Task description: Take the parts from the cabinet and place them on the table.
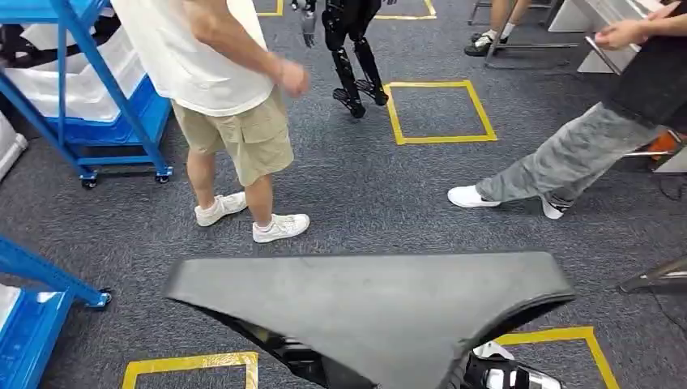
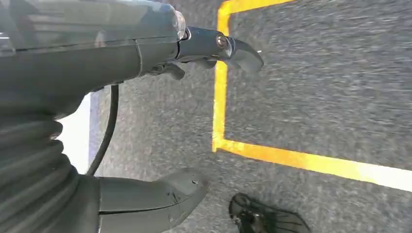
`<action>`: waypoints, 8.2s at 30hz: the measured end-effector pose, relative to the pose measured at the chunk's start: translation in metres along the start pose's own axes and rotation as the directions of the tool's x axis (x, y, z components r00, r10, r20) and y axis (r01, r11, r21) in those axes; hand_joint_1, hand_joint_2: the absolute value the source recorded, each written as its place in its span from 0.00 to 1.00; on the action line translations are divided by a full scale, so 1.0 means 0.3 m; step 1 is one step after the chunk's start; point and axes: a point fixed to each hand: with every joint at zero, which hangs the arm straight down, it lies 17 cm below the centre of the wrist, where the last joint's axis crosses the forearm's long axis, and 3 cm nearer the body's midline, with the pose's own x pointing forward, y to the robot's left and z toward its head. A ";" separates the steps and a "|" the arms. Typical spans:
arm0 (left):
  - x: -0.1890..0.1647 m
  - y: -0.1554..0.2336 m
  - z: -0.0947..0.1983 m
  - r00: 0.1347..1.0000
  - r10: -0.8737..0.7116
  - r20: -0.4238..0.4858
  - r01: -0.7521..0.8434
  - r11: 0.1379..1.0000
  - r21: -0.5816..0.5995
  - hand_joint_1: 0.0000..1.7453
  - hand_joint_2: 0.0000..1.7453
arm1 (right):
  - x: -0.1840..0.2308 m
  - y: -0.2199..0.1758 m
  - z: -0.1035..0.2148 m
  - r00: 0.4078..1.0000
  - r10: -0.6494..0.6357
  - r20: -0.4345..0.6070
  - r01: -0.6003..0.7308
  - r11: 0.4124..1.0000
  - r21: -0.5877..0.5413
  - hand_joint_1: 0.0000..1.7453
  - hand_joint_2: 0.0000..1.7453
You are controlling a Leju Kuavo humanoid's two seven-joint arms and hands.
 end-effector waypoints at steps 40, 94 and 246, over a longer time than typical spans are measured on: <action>0.012 -0.037 0.005 1.000 -0.008 0.006 0.008 1.000 -0.022 0.00 1.00 | 0.041 0.003 -0.044 0.999 0.004 0.040 -0.005 1.000 0.027 1.00 1.00; 0.057 -0.057 0.010 0.997 0.007 0.078 -0.003 0.999 -0.051 0.00 1.00 | 0.031 0.009 -0.045 0.999 -0.023 0.029 0.022 0.999 0.039 1.00 1.00; 0.115 -0.065 0.019 0.985 0.078 0.151 -0.064 0.993 -0.099 0.00 1.00 | -0.037 -0.090 0.021 0.990 0.121 -0.079 -0.126 0.990 -0.066 1.00 1.00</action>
